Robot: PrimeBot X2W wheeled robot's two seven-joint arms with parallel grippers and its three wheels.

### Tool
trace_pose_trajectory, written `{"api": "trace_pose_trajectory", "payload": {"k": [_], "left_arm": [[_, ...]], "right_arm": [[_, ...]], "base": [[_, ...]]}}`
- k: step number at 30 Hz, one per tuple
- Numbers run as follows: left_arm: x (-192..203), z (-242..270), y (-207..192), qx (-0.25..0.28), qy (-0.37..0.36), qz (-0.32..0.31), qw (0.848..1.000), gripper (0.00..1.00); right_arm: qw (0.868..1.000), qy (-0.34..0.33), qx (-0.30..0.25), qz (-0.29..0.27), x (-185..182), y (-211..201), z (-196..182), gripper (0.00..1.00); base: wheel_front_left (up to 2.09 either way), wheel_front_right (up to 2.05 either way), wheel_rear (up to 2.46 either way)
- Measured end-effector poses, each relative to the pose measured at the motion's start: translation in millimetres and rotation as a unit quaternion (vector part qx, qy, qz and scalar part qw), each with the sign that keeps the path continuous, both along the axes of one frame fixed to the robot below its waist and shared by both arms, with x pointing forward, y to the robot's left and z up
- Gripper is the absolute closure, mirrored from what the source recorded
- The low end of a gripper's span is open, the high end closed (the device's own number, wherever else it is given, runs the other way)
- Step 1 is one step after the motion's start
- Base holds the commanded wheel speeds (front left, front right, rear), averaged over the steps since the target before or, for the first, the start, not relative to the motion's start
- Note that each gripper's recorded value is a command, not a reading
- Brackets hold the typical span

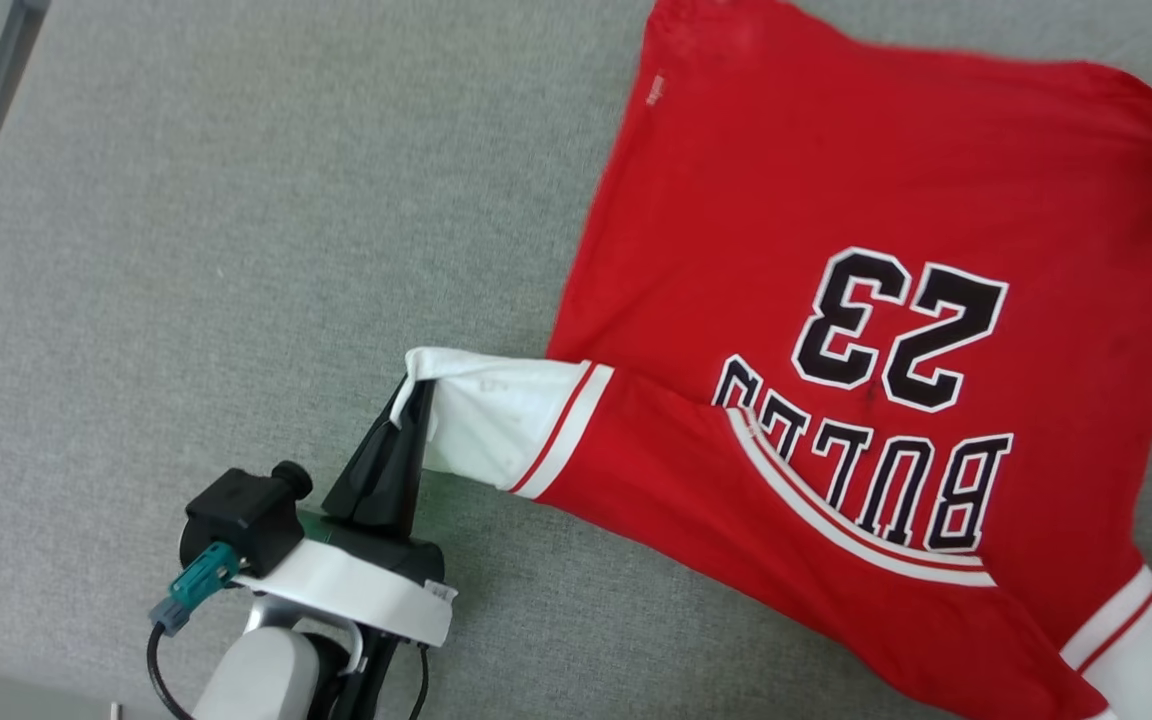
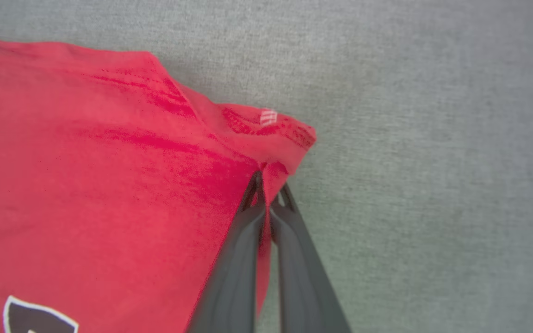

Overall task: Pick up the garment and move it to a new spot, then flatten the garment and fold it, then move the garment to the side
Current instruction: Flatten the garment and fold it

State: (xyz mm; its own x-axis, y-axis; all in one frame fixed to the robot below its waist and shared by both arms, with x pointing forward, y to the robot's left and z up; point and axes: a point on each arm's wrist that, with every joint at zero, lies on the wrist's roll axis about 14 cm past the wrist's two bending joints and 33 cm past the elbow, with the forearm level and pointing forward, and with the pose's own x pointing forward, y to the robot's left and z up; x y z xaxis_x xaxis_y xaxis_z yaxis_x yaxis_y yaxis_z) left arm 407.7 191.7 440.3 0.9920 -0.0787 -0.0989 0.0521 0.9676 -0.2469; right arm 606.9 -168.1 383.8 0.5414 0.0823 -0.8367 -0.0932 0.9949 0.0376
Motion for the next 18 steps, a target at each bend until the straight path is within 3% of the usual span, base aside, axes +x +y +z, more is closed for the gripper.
{"api": "trace_pose_trajectory", "payload": {"k": [4,9,18], "left_arm": [[-9,7,4,-0.001,-0.006,0.008,1.0,1.0],[-21,14,9,-0.003,-0.012,0.02,1.0,1.0],[-42,25,15,-0.008,-0.023,0.032,0.999,1.0]], "right_arm": [[0.999,-0.04,-0.021,0.001,-1,-18,34,1.0],[0.997,-0.07,-0.029,-0.004,-28,-40,56,1.0],[0.993,-0.102,-0.017,-0.05,-118,-98,72,1.0]], "base": [[0.0,0.0,0.0],[0.0,0.0,0.0],[0.0,0.0,0.0]]}}
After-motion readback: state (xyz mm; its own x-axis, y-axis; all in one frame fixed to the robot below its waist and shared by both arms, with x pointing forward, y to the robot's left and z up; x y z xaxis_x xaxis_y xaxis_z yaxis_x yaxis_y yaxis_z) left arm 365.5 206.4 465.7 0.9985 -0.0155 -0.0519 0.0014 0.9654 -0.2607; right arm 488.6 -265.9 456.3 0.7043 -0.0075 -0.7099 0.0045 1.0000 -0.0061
